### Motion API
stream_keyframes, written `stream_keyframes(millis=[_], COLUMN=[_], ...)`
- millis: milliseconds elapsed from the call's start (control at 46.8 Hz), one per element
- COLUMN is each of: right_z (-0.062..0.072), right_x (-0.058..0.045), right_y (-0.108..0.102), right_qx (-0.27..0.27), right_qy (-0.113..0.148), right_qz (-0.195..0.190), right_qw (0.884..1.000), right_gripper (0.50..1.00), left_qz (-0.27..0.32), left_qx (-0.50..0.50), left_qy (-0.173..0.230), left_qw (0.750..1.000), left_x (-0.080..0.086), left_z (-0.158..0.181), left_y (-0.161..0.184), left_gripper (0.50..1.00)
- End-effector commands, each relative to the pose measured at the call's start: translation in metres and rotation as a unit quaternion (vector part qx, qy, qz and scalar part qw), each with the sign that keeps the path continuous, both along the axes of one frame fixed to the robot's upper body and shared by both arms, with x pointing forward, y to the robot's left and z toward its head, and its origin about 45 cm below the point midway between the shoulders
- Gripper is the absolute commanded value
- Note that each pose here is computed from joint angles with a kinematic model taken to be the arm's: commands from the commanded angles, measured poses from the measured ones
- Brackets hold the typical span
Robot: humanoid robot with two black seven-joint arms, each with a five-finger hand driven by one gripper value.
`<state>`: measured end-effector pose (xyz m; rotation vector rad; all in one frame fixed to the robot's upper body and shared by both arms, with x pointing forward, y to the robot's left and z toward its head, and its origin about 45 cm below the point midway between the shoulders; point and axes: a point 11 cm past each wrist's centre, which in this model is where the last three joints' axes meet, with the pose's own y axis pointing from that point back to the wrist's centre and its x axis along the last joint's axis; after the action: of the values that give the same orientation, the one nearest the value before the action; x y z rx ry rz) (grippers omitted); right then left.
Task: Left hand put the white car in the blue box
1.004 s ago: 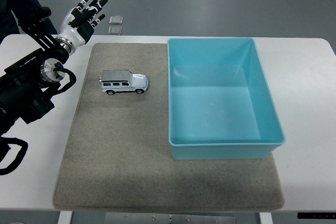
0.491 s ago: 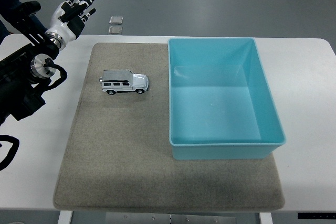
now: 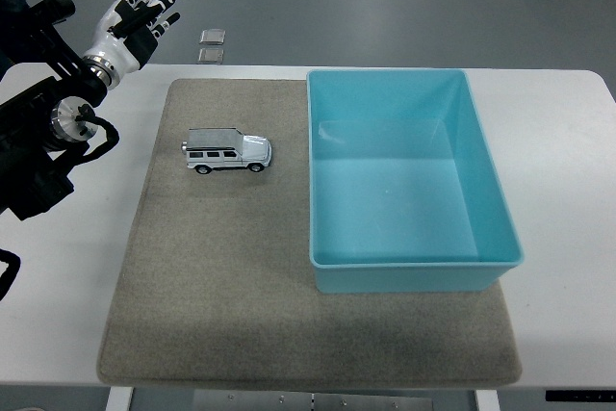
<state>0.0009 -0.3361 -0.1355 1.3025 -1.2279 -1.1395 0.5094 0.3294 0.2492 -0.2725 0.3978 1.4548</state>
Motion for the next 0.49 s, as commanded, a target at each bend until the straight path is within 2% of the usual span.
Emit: stream_keyframes(millis=[0, 235, 470], right_z=[0.0, 0.0, 0.0], right_x=[0.0, 0.0, 0.0], right_y=[0.0, 0.0, 0.0], right_qx=[0.0, 0.0, 0.0], right_qy=[0.0, 0.0, 0.0], right_qz=[0.0, -0.001, 0.0], right_qw=[1.0, 1.0, 1.0], right_gripper=[0.936, 0.936, 0.936], left_qz=[-0.024, -0.077, -0.137], left_qx=[0.038, 0.139, 0.24], left_qy=[0.001, -0.006, -0.019], left_qw=[0.999, 0.987, 0.961], left_x=[-0.001, -0.004, -0.01], left_z=[0.002, 0.004, 0.01], left_y=[-0.006, -0.016, -0.027], left_gripper=[0.999, 0.999, 0.999])
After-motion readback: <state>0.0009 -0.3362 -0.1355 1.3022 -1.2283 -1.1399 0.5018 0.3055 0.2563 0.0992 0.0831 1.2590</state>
